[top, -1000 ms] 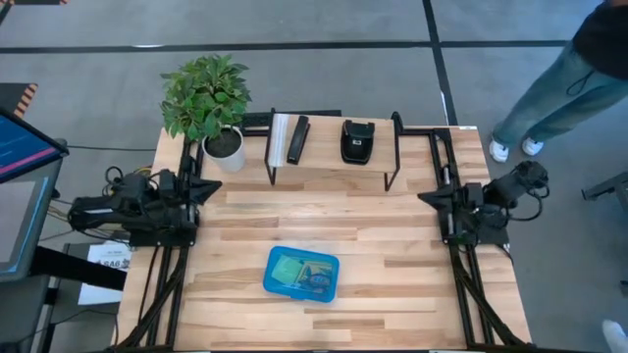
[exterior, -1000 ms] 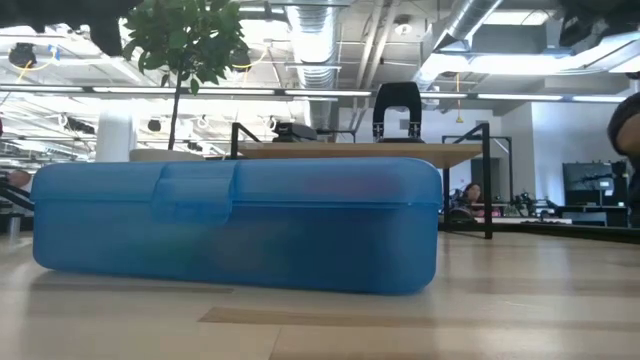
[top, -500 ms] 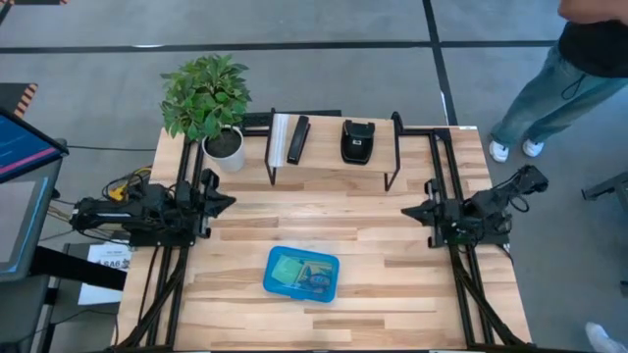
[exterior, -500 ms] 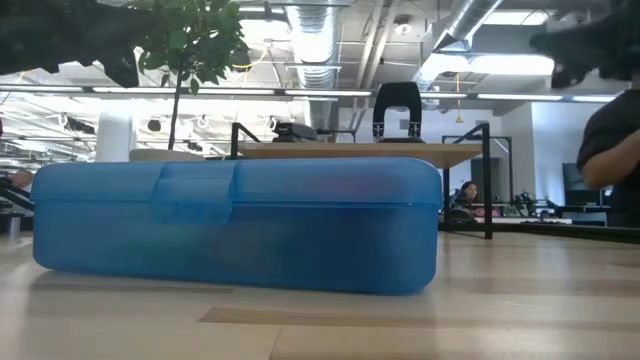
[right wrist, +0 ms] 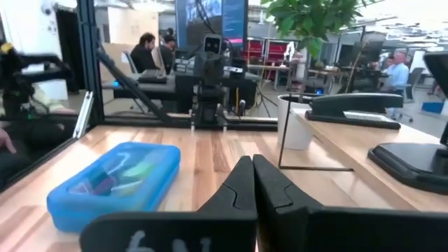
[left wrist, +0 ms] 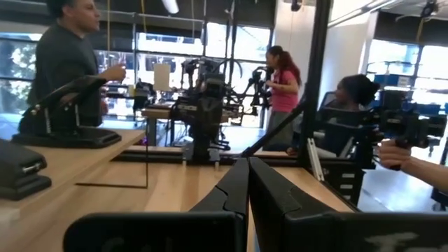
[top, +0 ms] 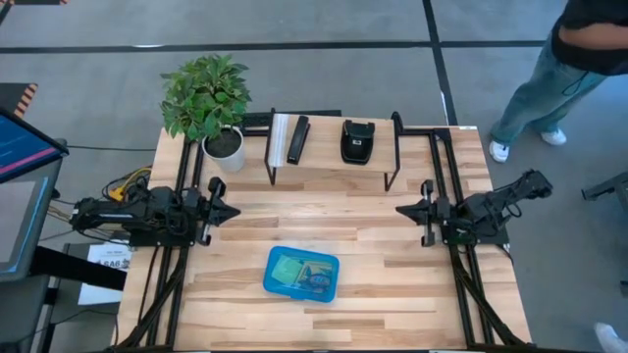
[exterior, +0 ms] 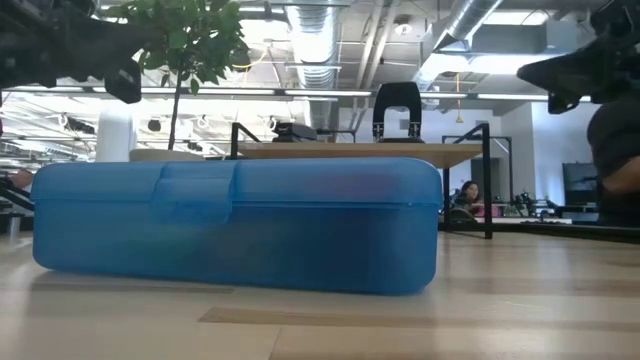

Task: Pack school essentials
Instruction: Return to Home Position

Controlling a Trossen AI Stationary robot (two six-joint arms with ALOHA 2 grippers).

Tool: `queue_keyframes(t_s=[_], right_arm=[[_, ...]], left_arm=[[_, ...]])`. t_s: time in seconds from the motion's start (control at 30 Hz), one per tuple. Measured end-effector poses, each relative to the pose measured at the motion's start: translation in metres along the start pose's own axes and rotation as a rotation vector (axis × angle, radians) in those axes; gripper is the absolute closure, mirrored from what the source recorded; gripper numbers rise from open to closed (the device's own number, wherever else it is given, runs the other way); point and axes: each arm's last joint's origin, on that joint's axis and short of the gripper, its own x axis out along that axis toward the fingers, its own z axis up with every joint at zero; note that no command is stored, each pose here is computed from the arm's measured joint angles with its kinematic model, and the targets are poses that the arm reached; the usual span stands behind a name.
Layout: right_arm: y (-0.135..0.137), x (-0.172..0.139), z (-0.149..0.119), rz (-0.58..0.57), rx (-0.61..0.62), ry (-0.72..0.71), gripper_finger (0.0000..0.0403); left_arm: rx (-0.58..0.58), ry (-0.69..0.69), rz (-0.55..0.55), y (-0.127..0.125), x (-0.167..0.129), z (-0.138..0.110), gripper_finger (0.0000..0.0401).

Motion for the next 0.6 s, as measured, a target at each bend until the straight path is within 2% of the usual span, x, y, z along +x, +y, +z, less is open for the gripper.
queue_keyframes(t_s=[0.4, 0.5, 0.6], right_arm=[[-0.0002, 0.0007, -0.0031, 0.002, 0.007, 0.011, 0.04], [-0.0017, 0.0009, -0.0038, -0.041, 0.032, 0.016, 0.0393], [-0.0036, 0.0012, -0.0041, -0.08, -0.024, 0.021, 0.0379]], left_arm=[[-0.014, 0.004, -0.002, 0.0, 0.0, -0.0006, 0.0401], [-0.014, 0.004, 0.004, 0.0002, 0.0, -0.0008, 0.0401], [-0.016, 0.02, 0.006, 0.0003, 0.0, -0.0024, 0.0401]])
